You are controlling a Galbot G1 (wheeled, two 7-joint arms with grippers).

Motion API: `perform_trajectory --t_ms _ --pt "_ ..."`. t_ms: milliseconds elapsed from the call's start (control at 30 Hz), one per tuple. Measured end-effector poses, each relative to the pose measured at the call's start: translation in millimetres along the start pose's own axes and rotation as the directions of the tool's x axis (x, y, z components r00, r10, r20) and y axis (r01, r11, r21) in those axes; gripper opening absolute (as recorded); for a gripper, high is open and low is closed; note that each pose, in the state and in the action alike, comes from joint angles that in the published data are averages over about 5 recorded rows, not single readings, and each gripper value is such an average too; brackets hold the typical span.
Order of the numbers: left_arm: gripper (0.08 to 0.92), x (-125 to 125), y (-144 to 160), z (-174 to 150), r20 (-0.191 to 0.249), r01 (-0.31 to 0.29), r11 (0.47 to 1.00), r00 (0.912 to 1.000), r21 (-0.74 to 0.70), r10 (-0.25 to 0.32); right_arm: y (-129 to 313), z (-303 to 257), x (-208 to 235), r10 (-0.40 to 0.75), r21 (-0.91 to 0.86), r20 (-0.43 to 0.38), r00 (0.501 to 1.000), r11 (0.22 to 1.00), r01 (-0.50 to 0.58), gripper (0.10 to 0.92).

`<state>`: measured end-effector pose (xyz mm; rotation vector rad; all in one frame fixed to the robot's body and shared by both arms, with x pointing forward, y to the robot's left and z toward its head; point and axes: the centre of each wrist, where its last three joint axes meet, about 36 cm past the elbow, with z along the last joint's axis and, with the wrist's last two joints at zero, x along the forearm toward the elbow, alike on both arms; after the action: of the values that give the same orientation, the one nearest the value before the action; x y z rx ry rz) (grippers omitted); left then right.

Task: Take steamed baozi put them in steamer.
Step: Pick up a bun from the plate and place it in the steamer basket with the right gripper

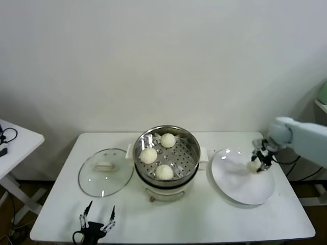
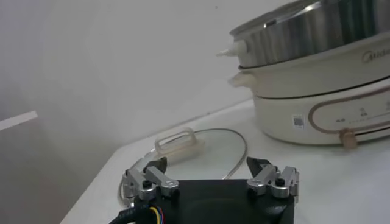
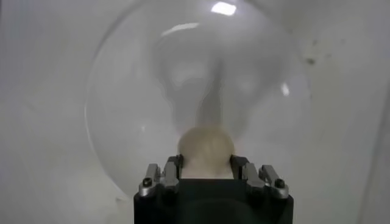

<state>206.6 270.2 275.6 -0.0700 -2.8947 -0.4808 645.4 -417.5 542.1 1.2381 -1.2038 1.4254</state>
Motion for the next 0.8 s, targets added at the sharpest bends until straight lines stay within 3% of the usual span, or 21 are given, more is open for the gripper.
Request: perform_trajectory --t_ms 267,433,600,800 --pt "0.823 0 0 -5 0.012 -0.001 1.000 0.9999 0.003 0.001 -31 -61 132 0.085 0.049 0.096 0.992 0.995 -0.090 0.549" --pt "0.823 -1 -1 -6 0.019 -0.004 1.000 0.9998 0.005 0.003 -32 -112 188 0.114 0.064 0.172 0.978 0.990 -0.127 0.551" --pt "0.823 -1 -1 -7 0.023 -0.002 1.000 0.9997 0.007 0.001 -27 -159 208 0.117 0.080 0.227 0.967 0.987 -0.139 0.553" --pt "0.823 0 1 -6 0.021 0.002 1.000 0.9998 0.005 -0.002 -25 -202 192 0.109 0.107 0.249 0.962 0.985 -0.139 0.564"
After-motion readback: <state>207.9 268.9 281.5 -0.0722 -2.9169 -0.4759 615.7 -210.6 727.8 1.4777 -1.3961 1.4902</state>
